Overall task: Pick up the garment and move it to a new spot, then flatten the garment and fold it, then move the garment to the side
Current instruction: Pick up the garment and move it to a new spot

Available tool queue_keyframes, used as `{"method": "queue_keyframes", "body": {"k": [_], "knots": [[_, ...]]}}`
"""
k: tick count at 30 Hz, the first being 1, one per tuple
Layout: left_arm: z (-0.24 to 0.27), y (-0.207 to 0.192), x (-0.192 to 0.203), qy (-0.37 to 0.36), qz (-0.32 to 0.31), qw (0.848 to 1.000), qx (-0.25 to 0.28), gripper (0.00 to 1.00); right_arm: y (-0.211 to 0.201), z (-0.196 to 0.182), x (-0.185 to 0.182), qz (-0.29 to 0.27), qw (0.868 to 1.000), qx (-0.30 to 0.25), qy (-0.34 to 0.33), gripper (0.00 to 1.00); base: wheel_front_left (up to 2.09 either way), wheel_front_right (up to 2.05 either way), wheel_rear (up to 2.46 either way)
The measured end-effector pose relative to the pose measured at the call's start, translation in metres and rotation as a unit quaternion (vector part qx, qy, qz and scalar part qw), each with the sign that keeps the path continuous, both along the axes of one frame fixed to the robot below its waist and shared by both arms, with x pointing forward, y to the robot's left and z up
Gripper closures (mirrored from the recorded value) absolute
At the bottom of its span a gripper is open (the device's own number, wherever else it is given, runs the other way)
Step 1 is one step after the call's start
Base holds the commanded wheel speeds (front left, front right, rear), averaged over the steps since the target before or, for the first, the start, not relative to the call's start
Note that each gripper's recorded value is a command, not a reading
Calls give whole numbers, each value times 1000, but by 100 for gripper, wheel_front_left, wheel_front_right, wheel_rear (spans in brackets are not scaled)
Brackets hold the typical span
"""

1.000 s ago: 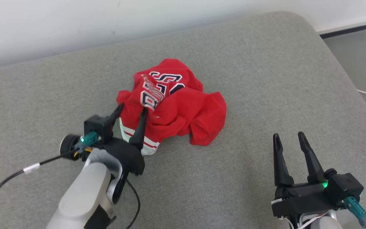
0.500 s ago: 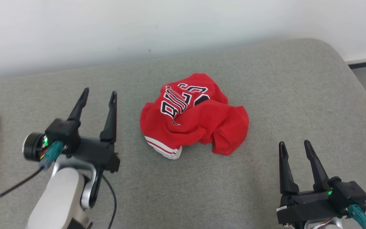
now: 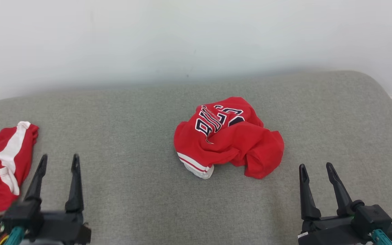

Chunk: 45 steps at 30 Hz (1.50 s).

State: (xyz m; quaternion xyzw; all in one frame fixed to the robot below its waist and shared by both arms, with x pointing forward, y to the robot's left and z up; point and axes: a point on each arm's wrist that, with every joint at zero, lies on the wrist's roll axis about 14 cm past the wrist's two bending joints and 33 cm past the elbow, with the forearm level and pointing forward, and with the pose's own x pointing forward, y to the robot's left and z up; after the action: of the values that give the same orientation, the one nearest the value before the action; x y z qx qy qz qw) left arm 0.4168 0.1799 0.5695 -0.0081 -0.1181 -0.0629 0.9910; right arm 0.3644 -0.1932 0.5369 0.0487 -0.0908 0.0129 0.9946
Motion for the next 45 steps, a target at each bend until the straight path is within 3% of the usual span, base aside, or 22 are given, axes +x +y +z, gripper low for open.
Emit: {"method": "queue_keyframes", "body": {"k": [9,18,35,45], "knots": [[-13,37,-46,8,64,998,-2,0,8,4,-3,13,1000,-3,-7,0,0,0,0],[-28,45,-68,27,91,995,-14,0,9,3,-6,14,1000,-2,-4,0,0,0,0],[-48,26,-70,54,63,996,38,0,2,-10,-11,3,1000,-10,16,0,0,0,0],[-51,24,-71,59,61,996,35,0,4,-15,-12,5,1000,-11,23,0,0,0,0]]}}
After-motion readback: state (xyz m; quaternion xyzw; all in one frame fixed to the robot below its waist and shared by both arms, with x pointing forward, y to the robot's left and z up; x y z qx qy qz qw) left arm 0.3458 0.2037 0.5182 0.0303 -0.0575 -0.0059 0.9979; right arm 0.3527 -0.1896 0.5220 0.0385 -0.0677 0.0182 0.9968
